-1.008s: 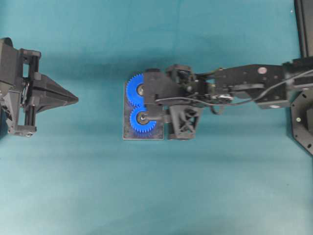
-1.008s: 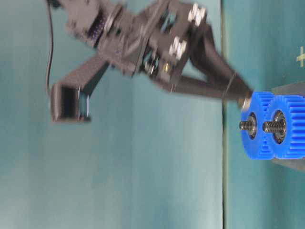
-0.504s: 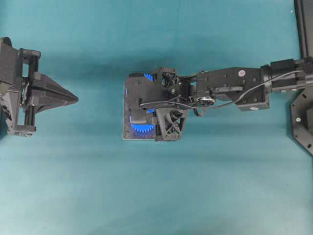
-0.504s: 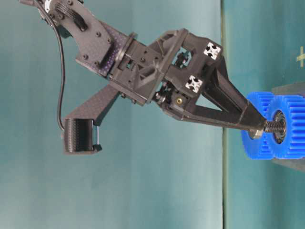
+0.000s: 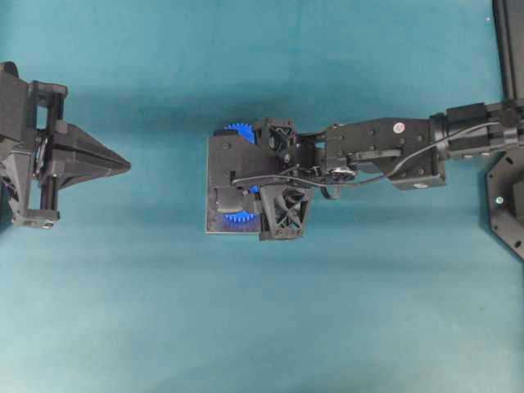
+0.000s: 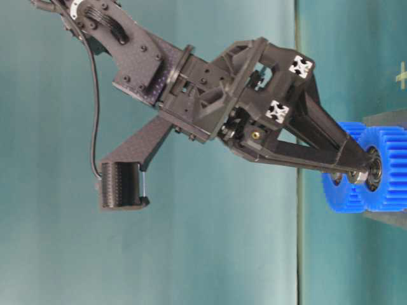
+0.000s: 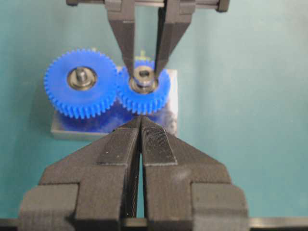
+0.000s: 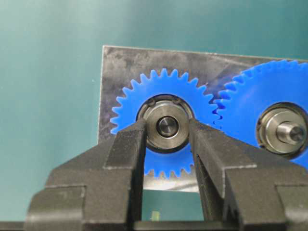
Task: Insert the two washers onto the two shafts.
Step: 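Carry the washer with the right gripper over the lower gear's shaft, then lower the washer onto the lower shaft and open the right gripper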
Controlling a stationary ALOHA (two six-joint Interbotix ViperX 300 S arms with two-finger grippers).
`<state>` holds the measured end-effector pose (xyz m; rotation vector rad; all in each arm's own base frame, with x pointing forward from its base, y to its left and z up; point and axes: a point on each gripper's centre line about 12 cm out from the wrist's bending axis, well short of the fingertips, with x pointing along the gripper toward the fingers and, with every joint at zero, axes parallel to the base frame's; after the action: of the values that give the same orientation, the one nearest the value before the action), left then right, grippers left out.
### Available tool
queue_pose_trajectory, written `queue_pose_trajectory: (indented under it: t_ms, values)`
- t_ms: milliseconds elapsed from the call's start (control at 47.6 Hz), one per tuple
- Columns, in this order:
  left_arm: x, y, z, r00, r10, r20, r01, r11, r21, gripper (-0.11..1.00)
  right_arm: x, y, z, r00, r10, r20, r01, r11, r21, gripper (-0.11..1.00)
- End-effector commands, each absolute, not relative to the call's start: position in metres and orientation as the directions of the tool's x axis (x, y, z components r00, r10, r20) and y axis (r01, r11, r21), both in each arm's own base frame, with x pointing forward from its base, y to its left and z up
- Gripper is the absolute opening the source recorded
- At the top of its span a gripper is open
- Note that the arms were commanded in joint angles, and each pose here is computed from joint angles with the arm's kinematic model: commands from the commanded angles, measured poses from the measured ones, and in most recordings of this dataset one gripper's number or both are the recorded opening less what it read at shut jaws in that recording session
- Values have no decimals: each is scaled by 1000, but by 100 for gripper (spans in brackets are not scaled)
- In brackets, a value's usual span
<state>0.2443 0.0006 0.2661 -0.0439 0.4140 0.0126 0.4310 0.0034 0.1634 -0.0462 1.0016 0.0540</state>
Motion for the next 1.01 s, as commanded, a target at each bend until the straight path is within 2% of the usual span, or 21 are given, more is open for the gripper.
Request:
queue_pose_trajectory:
  t_ms: [0,735,777,882,924,987]
  values:
    - [246,1,273,925,4,-380,-20,999,-39,0,435,3,177,570,23,-821,-72,997,-21,30]
    - [245,1,270,923,4,-385,-20,999,-39,0,435,-3,175,567,14,-823,-55,998,-21,32]
    - [245,1,270,923,4,-385,-20,999,-39,0,436,-3,176,570,14,-822,-53,998,-20,40]
    - [245,1,271,923,4,-384,-20,999,-39,0,437,-3,178,573,14,-820,-53,998,-20,72]
    - [246,1,272,924,4,-381,-20,999,-39,0,437,-3,179,575,14,-818,-53,998,-20,82]
    - [246,1,271,923,4,-384,-20,999,-39,0,437,-3,180,576,14,-817,-53,998,-21,83]
